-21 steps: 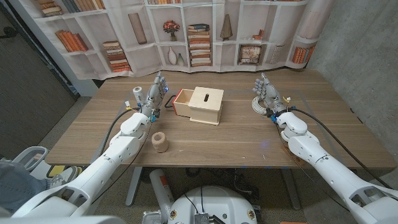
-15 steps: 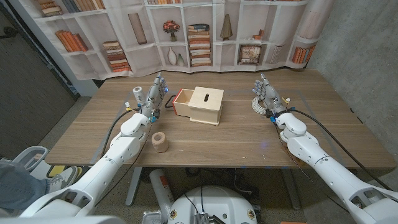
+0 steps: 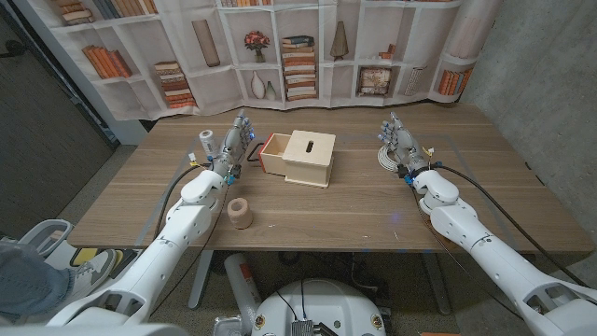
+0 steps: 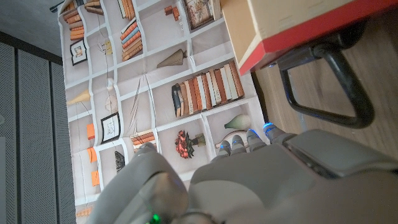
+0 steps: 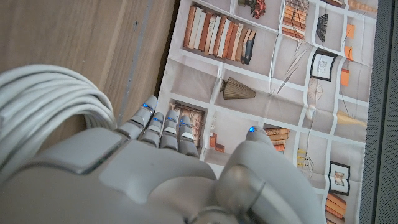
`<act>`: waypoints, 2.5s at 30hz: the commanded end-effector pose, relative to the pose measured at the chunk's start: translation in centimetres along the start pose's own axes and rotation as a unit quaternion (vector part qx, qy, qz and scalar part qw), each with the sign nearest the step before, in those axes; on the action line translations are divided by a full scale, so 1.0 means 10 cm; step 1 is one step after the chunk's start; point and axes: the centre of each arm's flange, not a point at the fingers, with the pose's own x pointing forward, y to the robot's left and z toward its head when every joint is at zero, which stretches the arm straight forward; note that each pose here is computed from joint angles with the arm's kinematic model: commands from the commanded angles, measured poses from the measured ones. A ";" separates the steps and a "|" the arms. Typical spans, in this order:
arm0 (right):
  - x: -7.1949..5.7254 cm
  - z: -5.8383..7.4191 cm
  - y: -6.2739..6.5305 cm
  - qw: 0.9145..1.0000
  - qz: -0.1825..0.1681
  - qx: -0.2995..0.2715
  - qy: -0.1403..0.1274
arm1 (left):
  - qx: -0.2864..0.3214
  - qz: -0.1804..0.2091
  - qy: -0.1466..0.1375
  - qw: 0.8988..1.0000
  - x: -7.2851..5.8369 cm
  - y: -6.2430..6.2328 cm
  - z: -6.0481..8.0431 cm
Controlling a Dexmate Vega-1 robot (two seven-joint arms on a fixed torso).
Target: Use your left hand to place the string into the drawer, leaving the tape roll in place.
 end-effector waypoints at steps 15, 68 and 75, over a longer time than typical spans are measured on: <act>0.08 0.01 0.13 1.000 0.004 -0.011 0.004 | 0.023 0.002 -0.010 1.000 -0.11 0.16 0.18; 0.13 0.25 0.22 0.999 0.008 -0.018 -0.031 | 0.080 0.022 -0.059 0.995 -0.51 0.48 0.44; 0.11 0.27 0.20 0.999 0.002 -0.016 -0.031 | 0.088 0.029 -0.060 0.994 -0.57 0.53 0.50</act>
